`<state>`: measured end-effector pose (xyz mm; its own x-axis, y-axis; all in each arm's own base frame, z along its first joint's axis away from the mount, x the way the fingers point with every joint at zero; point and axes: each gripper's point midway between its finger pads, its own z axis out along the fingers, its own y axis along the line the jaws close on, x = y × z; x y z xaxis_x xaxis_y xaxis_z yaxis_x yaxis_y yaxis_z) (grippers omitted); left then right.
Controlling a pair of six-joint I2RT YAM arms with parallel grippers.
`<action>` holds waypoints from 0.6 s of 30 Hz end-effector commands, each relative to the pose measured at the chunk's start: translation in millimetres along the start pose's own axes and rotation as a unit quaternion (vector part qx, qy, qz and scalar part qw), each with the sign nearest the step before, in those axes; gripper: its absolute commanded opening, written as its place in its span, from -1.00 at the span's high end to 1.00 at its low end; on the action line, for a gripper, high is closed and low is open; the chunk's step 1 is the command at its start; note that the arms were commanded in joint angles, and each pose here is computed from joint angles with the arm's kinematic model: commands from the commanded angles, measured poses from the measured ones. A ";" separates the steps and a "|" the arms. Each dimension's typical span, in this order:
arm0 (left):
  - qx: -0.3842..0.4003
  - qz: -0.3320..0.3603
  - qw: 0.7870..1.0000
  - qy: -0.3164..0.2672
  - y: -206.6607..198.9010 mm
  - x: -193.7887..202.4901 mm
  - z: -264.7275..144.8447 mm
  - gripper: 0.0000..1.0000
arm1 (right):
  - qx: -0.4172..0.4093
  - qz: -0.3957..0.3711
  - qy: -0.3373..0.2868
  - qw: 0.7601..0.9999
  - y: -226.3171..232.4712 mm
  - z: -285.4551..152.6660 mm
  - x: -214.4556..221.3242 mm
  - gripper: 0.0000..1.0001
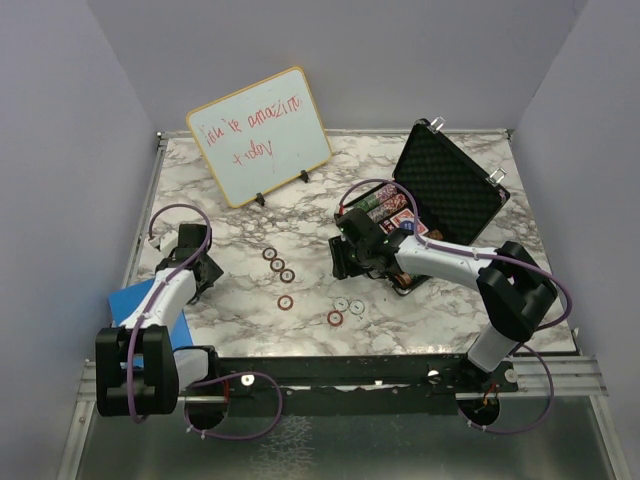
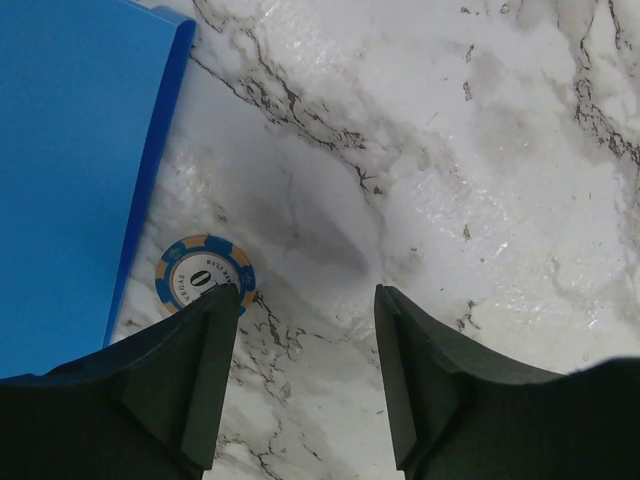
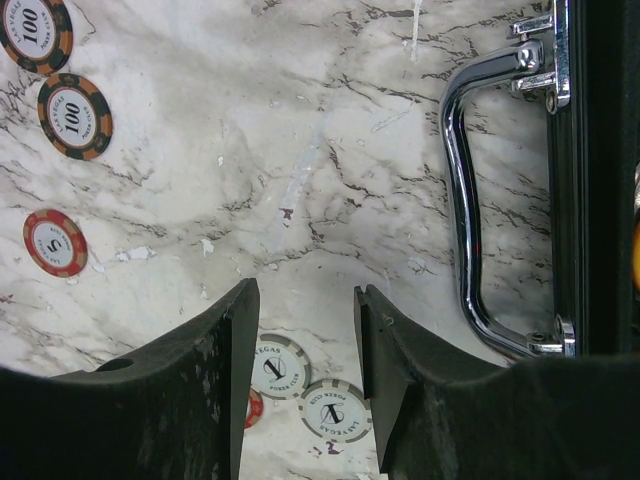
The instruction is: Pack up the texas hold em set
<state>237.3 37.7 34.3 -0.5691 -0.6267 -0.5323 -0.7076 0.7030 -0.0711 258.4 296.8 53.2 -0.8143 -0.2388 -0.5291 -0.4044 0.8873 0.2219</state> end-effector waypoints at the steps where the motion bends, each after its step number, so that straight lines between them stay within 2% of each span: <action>1: 0.020 -0.043 0.999 -0.019 -10.8 -8.0 8.6 -0.22 | -0.009 -0.007 0.003 1.000 1.7 5.1 3.4 0.02; 3: 0.002 -0.042 0.999 -0.024 -4.1 -7.7 10.8 -0.24 | -0.006 -0.008 0.003 1.000 0.9 6.2 3.9 0.02; 8: -0.034 -0.049 0.997 -0.052 12.4 -16.8 5.1 -0.47 | -0.007 -0.008 0.010 1.000 0.3 10.1 8.0 0.02; 11: -0.047 -0.061 0.996 -0.049 17.9 -13.2 5.1 -0.59 | -0.008 -0.010 0.013 1.000 0.8 11.0 8.9 0.02; 15: -0.049 -0.071 0.996 -0.034 18.7 -3.9 9.3 -0.63 | -0.006 -0.012 0.013 1.000 -0.4 11.2 9.5 0.02; 18: -0.043 -0.085 0.995 -0.004 16.3 11.0 12.8 -0.56 | 0.000 -0.013 0.014 1.000 -2.9 12.0 10.7 0.03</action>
<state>240.1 51.0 32.3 -0.4477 -0.6797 -0.5810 -0.7917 0.6033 -0.0957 258.7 298.2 46.4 -0.8142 -0.2502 -0.5239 -0.4128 0.8841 0.2192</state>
